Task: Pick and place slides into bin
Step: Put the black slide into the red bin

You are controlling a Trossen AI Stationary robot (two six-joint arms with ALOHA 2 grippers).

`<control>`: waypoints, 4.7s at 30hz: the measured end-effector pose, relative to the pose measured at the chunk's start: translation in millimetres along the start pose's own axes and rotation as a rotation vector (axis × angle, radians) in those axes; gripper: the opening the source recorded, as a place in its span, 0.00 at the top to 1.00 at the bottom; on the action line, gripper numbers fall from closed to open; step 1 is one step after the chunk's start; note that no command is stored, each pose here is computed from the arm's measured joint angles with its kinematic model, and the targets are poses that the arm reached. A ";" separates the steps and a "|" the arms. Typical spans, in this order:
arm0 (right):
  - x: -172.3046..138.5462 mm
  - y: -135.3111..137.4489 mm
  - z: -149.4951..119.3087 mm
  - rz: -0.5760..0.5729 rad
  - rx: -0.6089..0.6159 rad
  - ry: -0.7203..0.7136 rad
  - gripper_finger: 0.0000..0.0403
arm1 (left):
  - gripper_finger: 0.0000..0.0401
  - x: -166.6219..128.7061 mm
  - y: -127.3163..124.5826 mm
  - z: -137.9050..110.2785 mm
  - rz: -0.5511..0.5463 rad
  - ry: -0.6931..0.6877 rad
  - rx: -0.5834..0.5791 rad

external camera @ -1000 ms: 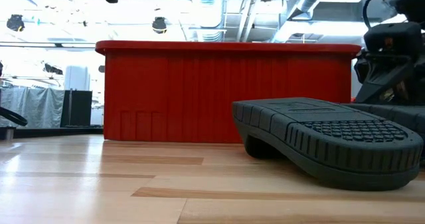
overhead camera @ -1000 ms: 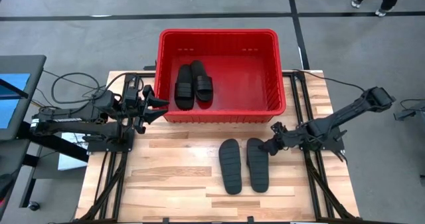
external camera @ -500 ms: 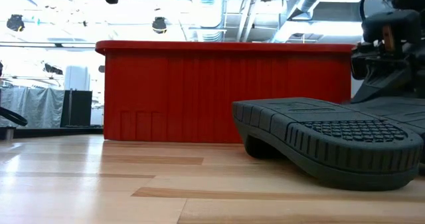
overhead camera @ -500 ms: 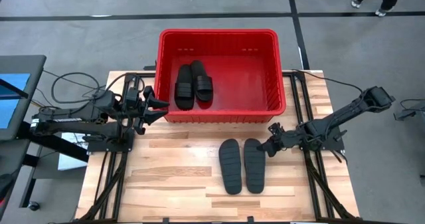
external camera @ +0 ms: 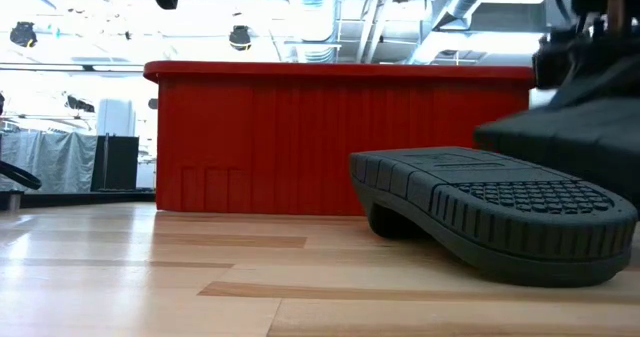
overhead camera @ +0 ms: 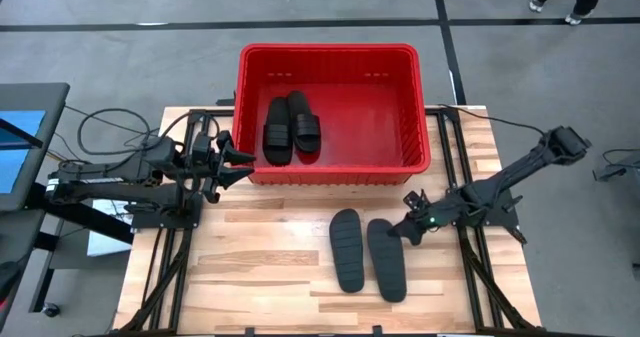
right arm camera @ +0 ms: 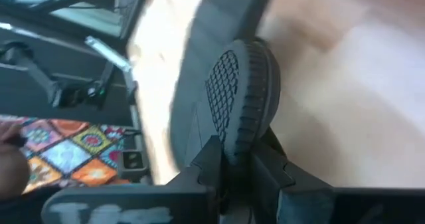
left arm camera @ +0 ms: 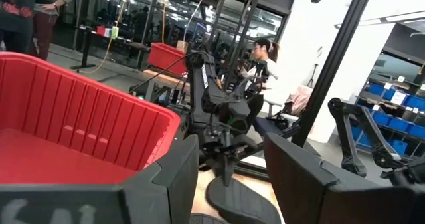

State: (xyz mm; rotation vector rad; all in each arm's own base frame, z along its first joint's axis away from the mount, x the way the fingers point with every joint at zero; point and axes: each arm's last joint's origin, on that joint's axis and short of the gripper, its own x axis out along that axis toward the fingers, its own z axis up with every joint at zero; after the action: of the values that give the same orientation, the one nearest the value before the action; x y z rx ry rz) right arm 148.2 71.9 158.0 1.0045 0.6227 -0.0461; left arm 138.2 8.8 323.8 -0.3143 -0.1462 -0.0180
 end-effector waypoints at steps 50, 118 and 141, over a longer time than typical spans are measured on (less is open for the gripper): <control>-195.0 162.8 228.4 -0.396 -1.684 -0.388 0.92 | 0.60 -0.5 5.2 2.2 0.183 -0.064 0.015; -168.3 -64.0 361.3 -0.447 -1.423 -0.356 0.92 | 0.60 -1.2 7.2 3.9 0.268 -0.092 0.093; -169.8 -94.7 368.7 -0.473 -1.369 -0.350 0.92 | 0.60 -1.5 8.5 4.1 0.309 -0.101 0.093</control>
State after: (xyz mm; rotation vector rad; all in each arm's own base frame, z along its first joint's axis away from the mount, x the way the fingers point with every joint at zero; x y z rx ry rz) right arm 150.2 -315.9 310.8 -0.4799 0.4052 -0.1776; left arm 136.5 18.1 324.9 -0.2421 -0.1969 0.3102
